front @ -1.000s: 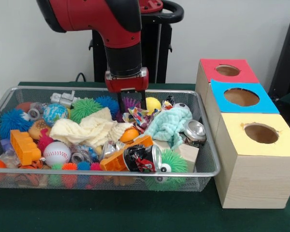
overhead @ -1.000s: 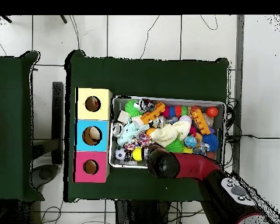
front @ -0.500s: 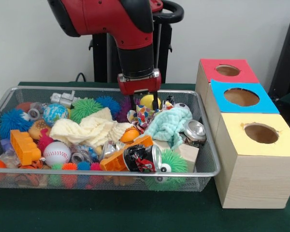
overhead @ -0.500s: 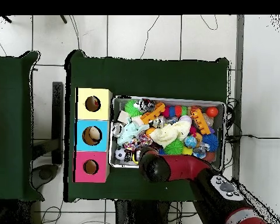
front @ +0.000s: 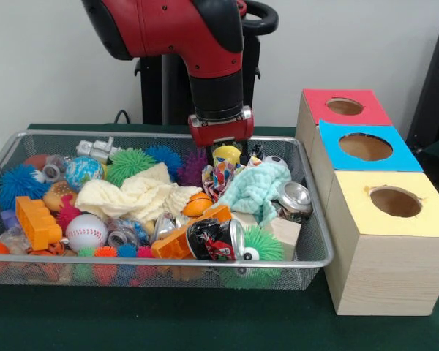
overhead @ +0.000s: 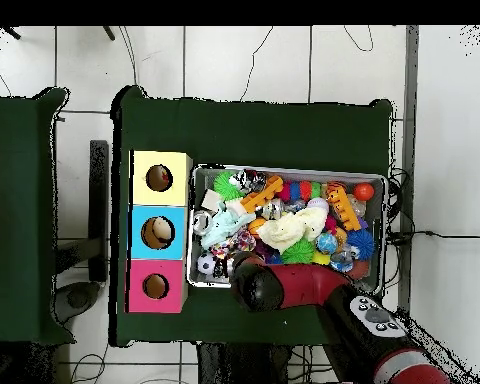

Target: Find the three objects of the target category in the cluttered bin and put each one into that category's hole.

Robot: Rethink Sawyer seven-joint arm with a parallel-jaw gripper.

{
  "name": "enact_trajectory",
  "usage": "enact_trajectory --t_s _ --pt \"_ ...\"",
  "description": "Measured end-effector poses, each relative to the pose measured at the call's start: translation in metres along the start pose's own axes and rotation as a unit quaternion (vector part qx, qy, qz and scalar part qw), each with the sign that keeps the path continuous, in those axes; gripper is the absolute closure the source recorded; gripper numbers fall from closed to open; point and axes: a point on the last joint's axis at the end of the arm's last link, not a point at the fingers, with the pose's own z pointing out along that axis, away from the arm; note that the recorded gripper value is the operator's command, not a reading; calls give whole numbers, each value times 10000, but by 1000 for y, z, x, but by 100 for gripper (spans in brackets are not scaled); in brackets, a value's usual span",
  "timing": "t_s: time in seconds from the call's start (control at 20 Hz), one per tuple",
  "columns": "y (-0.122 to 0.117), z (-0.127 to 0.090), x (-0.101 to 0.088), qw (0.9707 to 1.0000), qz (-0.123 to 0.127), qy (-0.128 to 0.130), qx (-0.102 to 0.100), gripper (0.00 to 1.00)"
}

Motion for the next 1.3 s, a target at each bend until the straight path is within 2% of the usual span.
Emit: enact_trajectory --t_s 0.5,0.65,1.05,1.3 --pt "8 0 1 9990 -287 -50 335 0" --pt "12 -1 1 9975 -457 -33 537 0" --pt "12 -5 2 9957 -584 -28 718 0" --pt "4 -7 4 9944 -647 -164 816 0"
